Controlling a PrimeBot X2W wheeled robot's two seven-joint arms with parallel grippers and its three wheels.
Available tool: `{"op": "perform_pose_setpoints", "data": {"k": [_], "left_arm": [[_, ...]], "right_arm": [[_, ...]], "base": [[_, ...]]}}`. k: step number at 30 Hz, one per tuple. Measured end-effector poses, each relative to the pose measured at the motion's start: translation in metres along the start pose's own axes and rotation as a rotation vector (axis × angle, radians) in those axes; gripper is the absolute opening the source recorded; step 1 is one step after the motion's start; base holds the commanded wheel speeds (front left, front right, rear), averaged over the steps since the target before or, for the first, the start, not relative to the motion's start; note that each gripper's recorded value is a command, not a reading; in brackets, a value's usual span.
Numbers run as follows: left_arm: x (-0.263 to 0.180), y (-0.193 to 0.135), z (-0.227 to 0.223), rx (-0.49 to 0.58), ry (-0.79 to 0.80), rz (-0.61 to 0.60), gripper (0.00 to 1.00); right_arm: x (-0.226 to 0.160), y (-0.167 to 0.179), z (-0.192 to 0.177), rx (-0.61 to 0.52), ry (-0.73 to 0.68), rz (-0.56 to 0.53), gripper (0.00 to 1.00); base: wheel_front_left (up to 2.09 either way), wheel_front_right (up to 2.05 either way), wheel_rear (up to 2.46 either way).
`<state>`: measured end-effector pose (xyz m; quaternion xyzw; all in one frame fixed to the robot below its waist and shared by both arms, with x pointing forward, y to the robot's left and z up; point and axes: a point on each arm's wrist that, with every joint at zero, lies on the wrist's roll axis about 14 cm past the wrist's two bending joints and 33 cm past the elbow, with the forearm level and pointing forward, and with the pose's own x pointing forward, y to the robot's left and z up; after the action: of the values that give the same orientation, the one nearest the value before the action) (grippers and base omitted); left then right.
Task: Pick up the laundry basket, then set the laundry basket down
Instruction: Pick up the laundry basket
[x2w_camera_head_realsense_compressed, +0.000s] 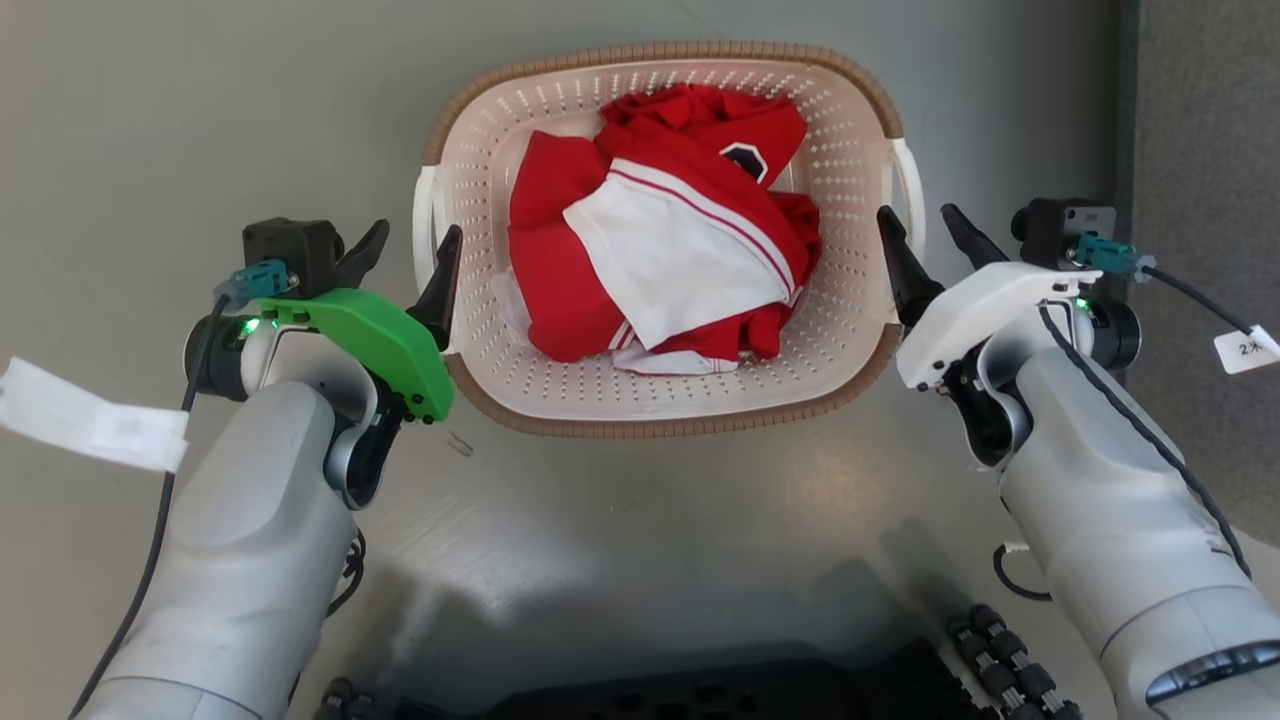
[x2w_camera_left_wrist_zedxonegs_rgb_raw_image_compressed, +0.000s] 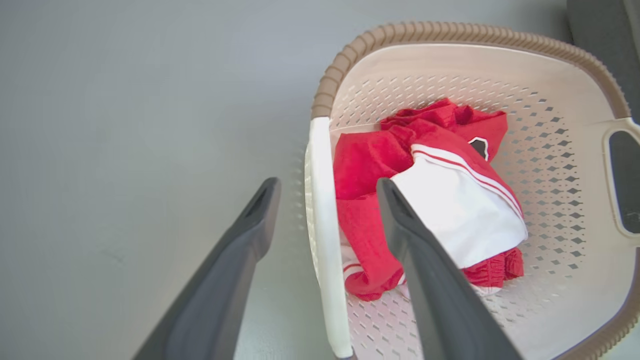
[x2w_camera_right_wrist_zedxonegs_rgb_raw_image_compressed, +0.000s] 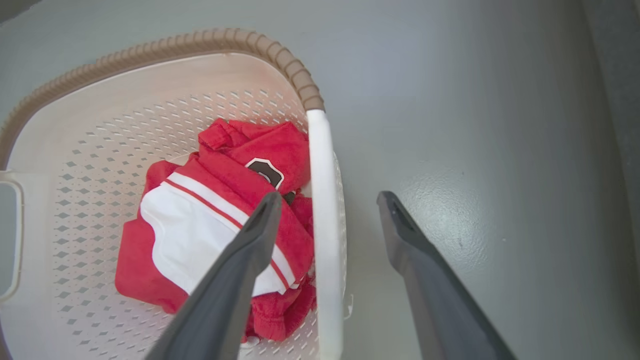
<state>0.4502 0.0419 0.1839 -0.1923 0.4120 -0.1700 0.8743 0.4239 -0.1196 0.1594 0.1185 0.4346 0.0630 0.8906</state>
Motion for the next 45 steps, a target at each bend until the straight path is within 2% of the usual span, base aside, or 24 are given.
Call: {"op": "perform_pose_setpoints", "data": {"k": [12, 25, 26, 27, 28, 29, 30, 31, 32, 33, 45], "left_arm": [[0.02, 0.014, -0.029, -0.021, 0.126, 0.011, 1.0], [0.029, 0.024, -0.04, -0.018, 0.174, 0.019, 1.0], [0.029, 0.024, -0.041, -0.016, 0.177, 0.019, 0.96], [0.029, 0.024, -0.041, -0.02, 0.178, 0.019, 0.88], [0.03, 0.023, -0.041, -0.027, 0.177, 0.018, 0.73], [0.03, 0.024, -0.04, -0.032, 0.177, 0.019, 0.48], [0.03, 0.023, -0.041, -0.031, 0.178, 0.017, 0.4], [0.03, 0.022, -0.041, -0.026, 0.177, 0.013, 0.0], [0.03, 0.021, -0.041, -0.023, 0.178, 0.009, 0.0], [0.03, 0.018, -0.04, -0.024, 0.175, 0.0, 0.0], [0.021, 0.007, -0.028, -0.007, 0.156, -0.009, 0.0]], "right_arm": [[0.027, -0.004, -0.014, -0.007, 0.067, 0.002, 1.0], [0.043, 0.007, -0.029, 0.003, 0.115, 0.045, 1.0], [0.044, 0.008, -0.029, 0.004, 0.114, 0.047, 1.0], [0.045, 0.009, -0.028, 0.005, 0.114, 0.052, 1.0], [0.045, 0.01, -0.028, 0.004, 0.115, 0.056, 1.0], [0.045, 0.01, -0.029, 0.005, 0.117, 0.057, 1.0], [0.045, 0.01, -0.029, 0.005, 0.119, 0.058, 0.87], [0.045, 0.011, -0.03, 0.005, 0.119, 0.06, 0.48], [0.045, 0.012, -0.029, 0.006, 0.119, 0.063, 0.19], [0.046, 0.013, -0.028, 0.007, 0.114, 0.065, 0.0], [0.035, 0.021, -0.01, -0.013, 0.08, 0.079, 0.0]], "base": [[0.0, 0.0, 0.0], [0.0, 0.0, 0.0], [0.0, 0.0, 0.0], [0.0, 0.0, 0.0], [0.0, 0.0, 0.0], [0.0, 0.0, 0.0], [0.0, 0.0, 0.0], [0.0, 0.0, 0.0], [0.0, 0.0, 0.0], [0.0, 0.0, 0.0], [0.0, 0.0, 0.0]]}}
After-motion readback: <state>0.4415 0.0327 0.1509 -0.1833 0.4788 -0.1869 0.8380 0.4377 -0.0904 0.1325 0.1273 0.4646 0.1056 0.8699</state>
